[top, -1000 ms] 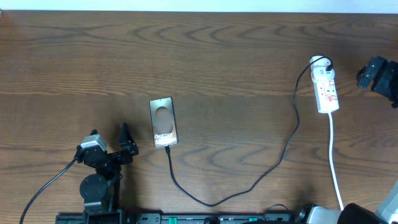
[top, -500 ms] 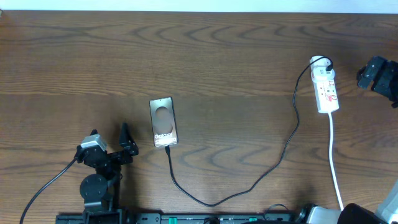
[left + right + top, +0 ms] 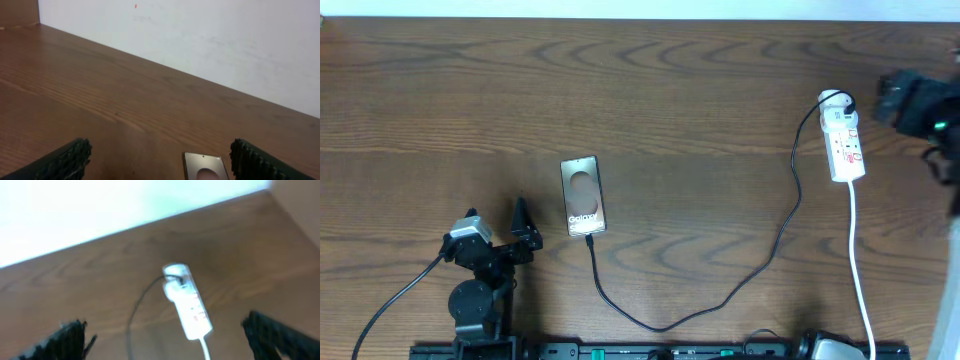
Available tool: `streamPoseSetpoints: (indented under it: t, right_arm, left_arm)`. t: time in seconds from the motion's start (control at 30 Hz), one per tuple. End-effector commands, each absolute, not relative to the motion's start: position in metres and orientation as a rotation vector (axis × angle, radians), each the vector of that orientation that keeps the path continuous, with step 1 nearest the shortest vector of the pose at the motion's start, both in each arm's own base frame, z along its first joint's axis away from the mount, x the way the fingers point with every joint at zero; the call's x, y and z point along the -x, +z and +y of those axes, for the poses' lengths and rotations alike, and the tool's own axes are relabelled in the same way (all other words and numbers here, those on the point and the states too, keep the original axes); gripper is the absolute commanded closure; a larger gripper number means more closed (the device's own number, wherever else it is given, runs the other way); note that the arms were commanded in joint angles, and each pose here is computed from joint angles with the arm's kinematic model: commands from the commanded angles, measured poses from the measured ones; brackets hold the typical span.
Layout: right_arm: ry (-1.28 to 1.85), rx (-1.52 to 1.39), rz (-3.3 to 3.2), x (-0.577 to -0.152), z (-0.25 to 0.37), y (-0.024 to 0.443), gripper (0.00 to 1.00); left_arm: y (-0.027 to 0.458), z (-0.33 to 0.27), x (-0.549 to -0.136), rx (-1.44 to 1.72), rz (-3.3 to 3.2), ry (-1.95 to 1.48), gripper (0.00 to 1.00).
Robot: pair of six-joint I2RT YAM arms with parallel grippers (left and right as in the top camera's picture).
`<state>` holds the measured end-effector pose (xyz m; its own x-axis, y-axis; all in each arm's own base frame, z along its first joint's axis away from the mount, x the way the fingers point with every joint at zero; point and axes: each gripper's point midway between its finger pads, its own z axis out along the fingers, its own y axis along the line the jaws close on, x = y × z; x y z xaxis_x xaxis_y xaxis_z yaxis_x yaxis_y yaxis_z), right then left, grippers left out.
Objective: Plug charger to phone and switch on socket
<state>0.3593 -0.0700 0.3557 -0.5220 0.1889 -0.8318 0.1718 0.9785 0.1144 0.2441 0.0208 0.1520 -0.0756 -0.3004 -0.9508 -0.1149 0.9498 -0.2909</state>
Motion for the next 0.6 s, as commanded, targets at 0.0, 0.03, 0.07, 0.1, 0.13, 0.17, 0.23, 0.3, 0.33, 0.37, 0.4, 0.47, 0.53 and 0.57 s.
streamPoseSetpoints:
  t: [0.0, 0.03, 0.07, 0.1, 0.13, 0.17, 0.23, 0.3, 0.33, 0.37, 0.4, 0.47, 0.53, 0.57]
  right_arm:
    - [0.012, -0.045, 2.085, -0.357, -0.033, 0.329, 0.01]
    - [0.007, 0.008, 2.048, -0.357, -0.025, 0.323, 0.01]
    - [0.003, 0.040, 2.016, -0.356, -0.019, 0.319, 0.01]
    - [0.003, 0.069, 1.974, -0.355, -0.013, 0.312, 0.01]
    - [0.004, 0.082, 1.945, -0.354, -0.010, 0.309, 0.01]
    - [0.006, 0.094, 1.900, -0.351, -0.006, 0.300, 0.01]
    - [0.008, 0.104, 1.858, -0.345, -0.002, 0.285, 0.01]
    - [0.011, 0.112, 1.825, -0.336, 0.002, 0.265, 0.01]
    - [0.013, 0.118, 1.809, -0.330, 0.004, 0.253, 0.01]
    - [0.016, 0.123, 1.794, -0.326, 0.006, 0.244, 0.01]
    - [0.017, 0.128, 1.778, -0.321, 0.008, 0.235, 0.01]
    - [0.019, 0.136, 1.739, -0.310, 0.011, 0.217, 0.01]
    - [0.017, 0.138, 1.698, -0.300, 0.012, 0.202, 0.01]
    - [0.015, 0.139, 1.675, -0.294, 0.012, 0.194, 0.01]
  left_arm:
    - [0.136, 0.028, -0.242, 0.346, 1.695, -0.106, 0.09]
    - [0.136, 0.028, -0.242, 0.346, 1.695, -0.106, 0.09]
    - [0.136, 0.028, -0.242, 0.346, 1.695, -0.106, 0.09]
    - [0.136, 0.028, -0.242, 0.346, 1.695, -0.106, 0.09]
    - [0.136, 0.028, -0.242, 0.346, 1.695, -0.106, 0.09]
    - [0.136, 0.028, -0.242, 0.346, 1.695, -0.106, 0.09]
    - [0.136, 0.028, -0.242, 0.346, 1.695, -0.106, 0.09]
    - [0.136, 0.028, -0.242, 0.346, 1.695, -0.106, 0.09]
    - [0.136, 0.028, -0.242, 0.346, 1.695, -0.106, 0.09]
    - [0.136, 0.028, -0.242, 0.346, 1.695, -0.106, 0.09]
    - [0.136, 0.028, -0.242, 0.346, 1.695, -0.106, 0.09]
    - [0.136, 0.028, -0.242, 0.346, 1.695, -0.106, 0.09]
    - [0.136, 0.028, -0.242, 0.346, 1.695, -0.106, 0.09]
    - [0.136, 0.028, -0.242, 0.346, 1.695, -0.106, 0.09]
